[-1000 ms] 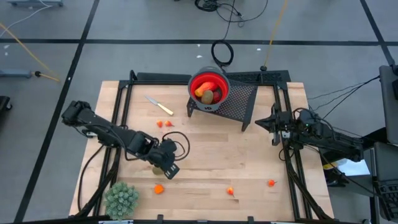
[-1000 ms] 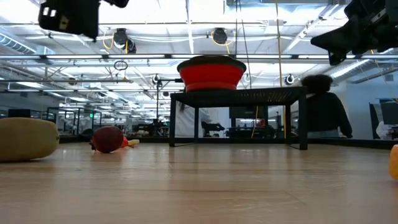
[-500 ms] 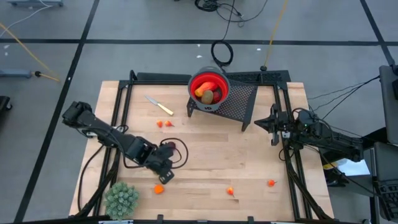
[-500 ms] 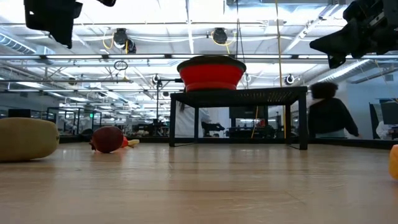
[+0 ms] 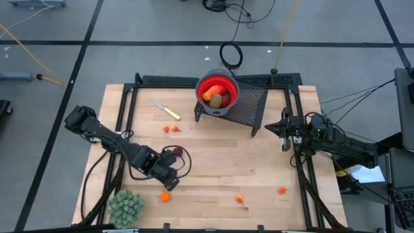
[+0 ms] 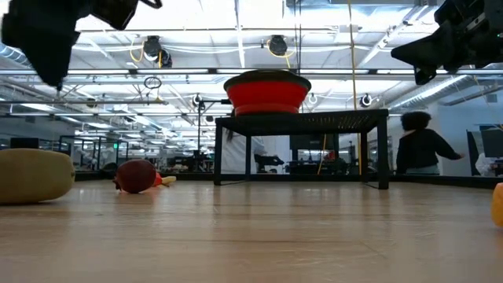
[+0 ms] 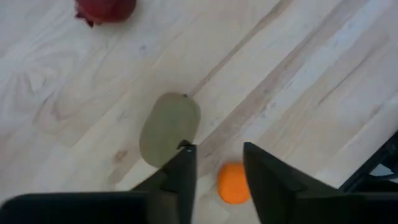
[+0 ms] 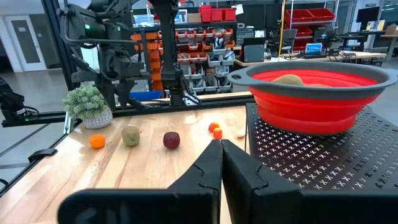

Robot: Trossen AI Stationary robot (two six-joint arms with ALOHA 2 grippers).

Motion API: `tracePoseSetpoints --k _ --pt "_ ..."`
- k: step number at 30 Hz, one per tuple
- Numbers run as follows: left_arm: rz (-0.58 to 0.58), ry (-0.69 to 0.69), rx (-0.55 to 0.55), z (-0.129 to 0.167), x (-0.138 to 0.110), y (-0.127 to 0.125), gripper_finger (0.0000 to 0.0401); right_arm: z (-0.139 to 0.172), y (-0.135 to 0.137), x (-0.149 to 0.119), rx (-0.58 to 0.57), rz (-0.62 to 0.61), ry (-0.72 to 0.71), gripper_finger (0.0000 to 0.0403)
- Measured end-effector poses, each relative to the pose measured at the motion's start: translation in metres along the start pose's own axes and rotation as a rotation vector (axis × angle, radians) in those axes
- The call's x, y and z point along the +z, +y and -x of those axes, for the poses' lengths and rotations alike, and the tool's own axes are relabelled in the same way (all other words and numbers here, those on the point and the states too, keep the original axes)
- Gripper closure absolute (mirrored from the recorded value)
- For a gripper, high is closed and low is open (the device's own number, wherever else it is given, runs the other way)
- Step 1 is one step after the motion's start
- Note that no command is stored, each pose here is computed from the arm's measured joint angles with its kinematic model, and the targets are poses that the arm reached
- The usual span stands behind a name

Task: Pick & Place Fruit
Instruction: Put the kiwi into the strainer bowl on the shelf

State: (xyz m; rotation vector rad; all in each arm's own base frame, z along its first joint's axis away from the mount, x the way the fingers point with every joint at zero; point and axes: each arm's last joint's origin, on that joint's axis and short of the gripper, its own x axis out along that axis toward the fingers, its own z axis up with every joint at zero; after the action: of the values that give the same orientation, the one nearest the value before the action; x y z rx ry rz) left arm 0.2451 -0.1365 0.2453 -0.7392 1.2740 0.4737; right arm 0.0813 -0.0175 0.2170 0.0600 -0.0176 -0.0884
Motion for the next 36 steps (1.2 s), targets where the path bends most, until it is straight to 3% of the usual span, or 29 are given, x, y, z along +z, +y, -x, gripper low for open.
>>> tracePoseSetpoints --k 8,15,25,36 --pt "0.017 0.004 0.016 -0.001 -0.002 0.002 0.0137 0.0 0.0 0.0 0.0 0.0 0.0 0.0403" --pt "-0.028 -0.04 0.061 -0.001 -0.001 0.005 0.0065 0.0 0.0 0.0 -0.001 -0.003 -0.001 0.0403" --pt "-0.246 -0.006 0.141 -0.025 -0.004 -0.001 0.0045 0.0 0.0 0.0 -0.002 -0.002 -0.004 0.0403" --pt "-0.279 0.103 0.317 -0.056 -0.008 0.003 0.0045 0.0 0.0 0.0 -0.004 -0.001 -0.003 0.0403"
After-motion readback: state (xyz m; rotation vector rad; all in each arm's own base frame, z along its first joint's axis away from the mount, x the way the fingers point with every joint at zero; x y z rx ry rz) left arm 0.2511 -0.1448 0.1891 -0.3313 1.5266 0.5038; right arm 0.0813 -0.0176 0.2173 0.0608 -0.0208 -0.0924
